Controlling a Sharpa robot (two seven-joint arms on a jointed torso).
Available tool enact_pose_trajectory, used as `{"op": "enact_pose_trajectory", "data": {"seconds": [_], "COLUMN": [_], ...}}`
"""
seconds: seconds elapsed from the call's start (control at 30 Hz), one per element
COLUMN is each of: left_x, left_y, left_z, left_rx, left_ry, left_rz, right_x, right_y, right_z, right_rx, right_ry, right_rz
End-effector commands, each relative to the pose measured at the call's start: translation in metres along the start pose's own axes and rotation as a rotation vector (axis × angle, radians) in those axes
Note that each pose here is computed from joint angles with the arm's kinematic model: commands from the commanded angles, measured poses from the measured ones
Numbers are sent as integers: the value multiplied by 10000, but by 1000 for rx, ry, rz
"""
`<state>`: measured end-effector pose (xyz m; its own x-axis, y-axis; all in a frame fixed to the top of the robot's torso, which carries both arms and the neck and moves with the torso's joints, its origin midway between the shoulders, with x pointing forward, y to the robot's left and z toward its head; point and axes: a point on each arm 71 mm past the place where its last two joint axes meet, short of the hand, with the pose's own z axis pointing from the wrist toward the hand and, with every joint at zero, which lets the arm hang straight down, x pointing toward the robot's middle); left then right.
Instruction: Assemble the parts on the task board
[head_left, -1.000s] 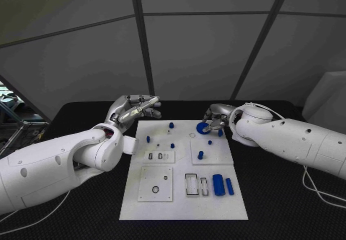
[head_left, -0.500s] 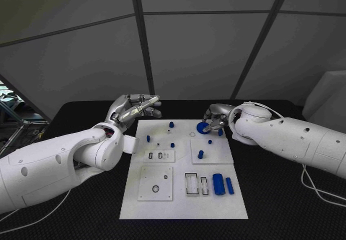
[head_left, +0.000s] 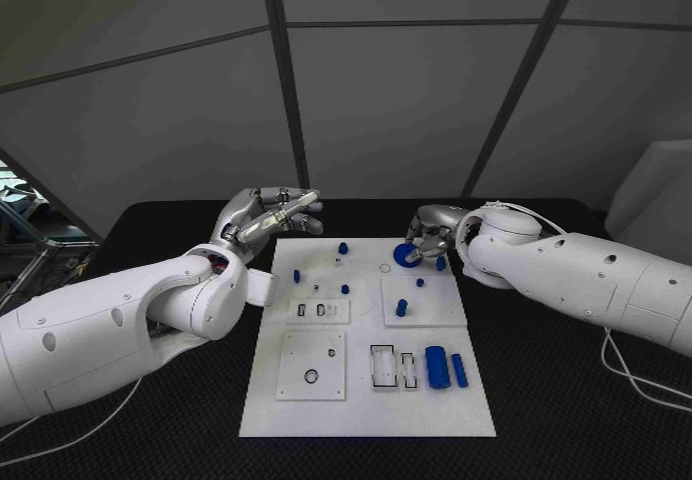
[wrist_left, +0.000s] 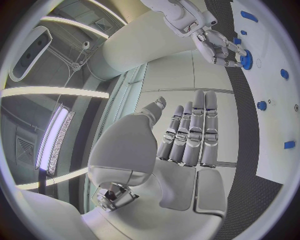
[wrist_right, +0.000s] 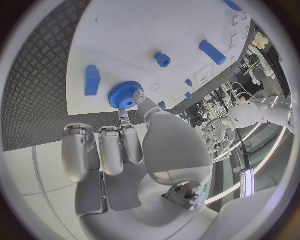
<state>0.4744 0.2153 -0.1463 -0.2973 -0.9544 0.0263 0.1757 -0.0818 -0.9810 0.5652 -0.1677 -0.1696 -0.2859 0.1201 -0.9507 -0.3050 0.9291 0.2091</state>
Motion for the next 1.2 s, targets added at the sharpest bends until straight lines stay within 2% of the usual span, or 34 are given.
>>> {"op": "enact_pose_trajectory", "data": {"seconds": [0.03,0.37,0.63,1.2], "left_x": [12,4,-2,5], "left_y": [-8,-5,-6,-3], "left_z": [5,3,-1,5], "left_rx": [2,2,1,-3], "left_ry": [11,10,9,6], "left_rz": [-6,-6,-5,-16], "right_x": [-18,-53,-59,5], "right_y": [19,137,426,1106], "right_z": [-11,-102,-176,48], "right_rx": [-12,-57,-133,-241], "right_ry": [-45,-106,-144,-185], "right_rz": [-30,-21,-45,-140]}}
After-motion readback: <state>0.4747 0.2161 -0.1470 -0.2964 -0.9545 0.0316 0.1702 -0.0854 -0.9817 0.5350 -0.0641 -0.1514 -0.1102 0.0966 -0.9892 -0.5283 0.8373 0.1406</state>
